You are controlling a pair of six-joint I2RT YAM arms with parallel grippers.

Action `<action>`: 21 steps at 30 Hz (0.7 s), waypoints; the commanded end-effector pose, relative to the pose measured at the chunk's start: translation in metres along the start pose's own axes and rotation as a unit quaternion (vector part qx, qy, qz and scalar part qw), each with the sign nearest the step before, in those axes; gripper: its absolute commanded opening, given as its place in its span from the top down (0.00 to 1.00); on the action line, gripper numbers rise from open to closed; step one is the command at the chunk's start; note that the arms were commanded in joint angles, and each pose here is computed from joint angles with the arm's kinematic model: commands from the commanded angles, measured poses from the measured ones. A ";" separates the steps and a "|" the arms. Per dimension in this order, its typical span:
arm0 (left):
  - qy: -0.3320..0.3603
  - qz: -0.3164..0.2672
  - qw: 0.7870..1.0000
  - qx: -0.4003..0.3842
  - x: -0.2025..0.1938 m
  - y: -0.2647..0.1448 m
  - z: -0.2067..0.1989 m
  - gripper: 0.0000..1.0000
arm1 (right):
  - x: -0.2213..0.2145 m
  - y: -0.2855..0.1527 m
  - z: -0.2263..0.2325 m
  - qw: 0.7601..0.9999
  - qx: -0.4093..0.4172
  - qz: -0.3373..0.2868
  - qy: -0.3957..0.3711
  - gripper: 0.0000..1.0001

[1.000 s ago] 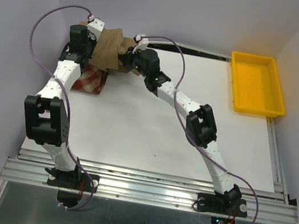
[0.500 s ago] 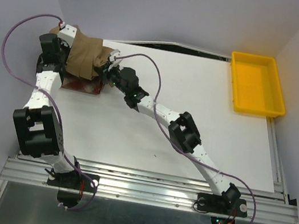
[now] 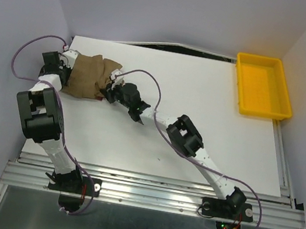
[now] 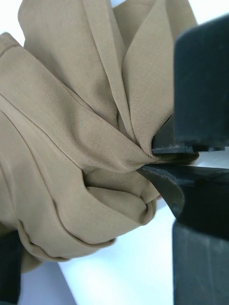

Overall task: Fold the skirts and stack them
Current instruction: Neatly place the folded skirt to the corner

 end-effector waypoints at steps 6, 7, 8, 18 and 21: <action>0.028 -0.052 0.997 0.050 0.060 -0.045 0.054 0.52 | 0.098 -0.026 0.034 0.999 0.006 -0.034 0.022 0.50; 0.028 -0.050 0.997 0.054 0.063 -0.054 0.058 0.43 | 0.099 -0.030 0.032 0.999 -0.007 -0.025 0.024 0.42; 0.029 -0.053 0.996 0.058 0.069 -0.061 0.062 0.39 | 0.106 -0.033 0.032 0.999 -0.014 -0.024 0.025 0.30; 0.029 -0.088 0.988 0.121 0.115 -0.156 0.103 0.01 | 0.188 -0.127 -0.017 0.994 -0.098 0.008 0.037 0.00; 0.021 -0.123 0.986 0.114 0.131 -0.183 0.102 0.01 | 0.208 -0.172 -0.052 0.989 -0.138 0.029 0.046 0.00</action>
Point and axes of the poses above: each gripper's point midway between its finger pads, its own y axis out along the fingers, its own z axis along the line the jaws close on, x = y × z, the point moved 2 cm from there along -y, back along the fingers, and after that the axes turned 8 degrees about y, right-handed, at the moved point
